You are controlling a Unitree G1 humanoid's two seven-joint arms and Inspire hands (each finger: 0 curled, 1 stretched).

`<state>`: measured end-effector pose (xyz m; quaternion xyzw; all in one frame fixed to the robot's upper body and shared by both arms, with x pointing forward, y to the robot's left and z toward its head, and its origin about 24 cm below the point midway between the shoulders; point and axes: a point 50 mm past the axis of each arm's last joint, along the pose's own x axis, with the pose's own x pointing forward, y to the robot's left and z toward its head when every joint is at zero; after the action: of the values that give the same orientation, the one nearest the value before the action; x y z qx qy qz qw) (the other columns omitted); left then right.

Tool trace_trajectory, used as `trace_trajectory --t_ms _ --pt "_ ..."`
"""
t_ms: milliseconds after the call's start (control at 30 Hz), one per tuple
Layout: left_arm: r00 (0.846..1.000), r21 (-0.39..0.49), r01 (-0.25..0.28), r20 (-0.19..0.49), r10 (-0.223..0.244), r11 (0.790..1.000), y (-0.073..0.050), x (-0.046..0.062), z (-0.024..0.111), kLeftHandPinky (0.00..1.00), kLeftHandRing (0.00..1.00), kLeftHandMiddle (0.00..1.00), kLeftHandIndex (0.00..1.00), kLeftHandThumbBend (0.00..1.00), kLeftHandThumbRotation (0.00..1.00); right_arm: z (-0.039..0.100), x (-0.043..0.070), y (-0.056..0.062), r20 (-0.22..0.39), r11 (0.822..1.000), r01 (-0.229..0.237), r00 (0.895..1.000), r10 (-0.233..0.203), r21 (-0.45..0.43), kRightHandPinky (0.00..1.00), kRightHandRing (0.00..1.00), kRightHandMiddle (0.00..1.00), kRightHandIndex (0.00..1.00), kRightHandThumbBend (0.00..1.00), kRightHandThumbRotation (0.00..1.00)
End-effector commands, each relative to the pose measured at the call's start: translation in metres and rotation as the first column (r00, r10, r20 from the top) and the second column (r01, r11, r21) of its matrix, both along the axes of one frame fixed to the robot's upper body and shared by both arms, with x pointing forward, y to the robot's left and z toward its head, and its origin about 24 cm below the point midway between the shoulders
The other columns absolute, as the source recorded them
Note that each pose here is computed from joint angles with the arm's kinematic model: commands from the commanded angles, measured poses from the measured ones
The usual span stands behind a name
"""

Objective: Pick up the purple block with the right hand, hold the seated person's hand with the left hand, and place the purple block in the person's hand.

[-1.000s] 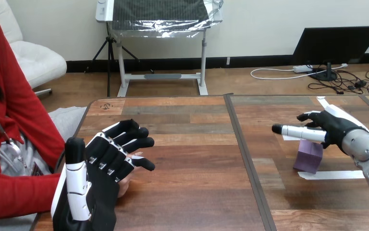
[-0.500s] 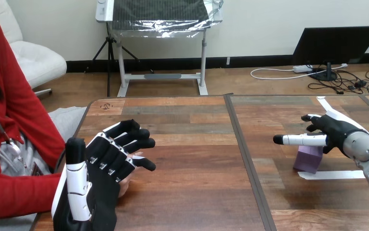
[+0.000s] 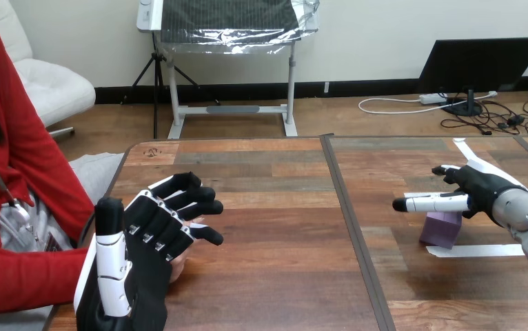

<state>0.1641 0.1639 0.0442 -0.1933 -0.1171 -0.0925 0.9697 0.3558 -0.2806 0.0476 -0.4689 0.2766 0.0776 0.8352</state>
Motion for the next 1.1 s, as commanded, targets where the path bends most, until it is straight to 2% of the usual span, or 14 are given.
trace_trajectory --t_ms 0,100,233,700,1067 --pt "0.996 -0.039 -0.002 0.091 0.006 0.999 -0.0032 0.0066 0.0162 0.47 0.64 0.65 0.65 0.67 0.96 0.0205 0.0081 -0.0051 0.058 0.999 0.004 0.998 -0.006 0.035 0.81 0.95 0.98 0.95 0.97 0.47" --pt "0.996 -0.037 0.0 0.094 0.004 0.999 -0.0031 0.0066 0.0163 0.47 0.64 0.65 0.65 0.67 0.96 0.0196 0.0073 -0.0057 0.046 0.999 0.002 0.999 -0.003 0.032 0.82 0.95 0.99 0.95 0.98 0.4" --pt "0.995 -0.036 0.001 0.098 0.002 0.999 -0.0031 0.0066 0.0165 0.47 0.64 0.65 0.65 0.66 0.97 0.0187 0.0066 -0.0065 0.023 1.0 -0.013 1.0 0.014 -0.008 0.81 0.94 0.98 0.95 0.97 0.37" --pt "0.995 -0.03 0.003 0.096 0.0 1.0 -0.002 0.0062 0.0172 0.47 0.64 0.64 0.64 0.68 0.97 0.0192 0.0059 -0.0078 -0.008 1.0 -0.027 1.0 0.027 -0.01 0.81 0.91 0.95 0.93 0.96 0.22" --pt "0.995 -0.033 0.007 0.097 -0.003 0.999 -0.0022 0.0062 0.0176 0.47 0.63 0.63 0.64 0.68 0.97 0.0188 0.0049 -0.01 -0.011 1.0 -0.02 1.0 0.02 -0.014 0.81 0.88 0.92 0.91 0.95 0.17"
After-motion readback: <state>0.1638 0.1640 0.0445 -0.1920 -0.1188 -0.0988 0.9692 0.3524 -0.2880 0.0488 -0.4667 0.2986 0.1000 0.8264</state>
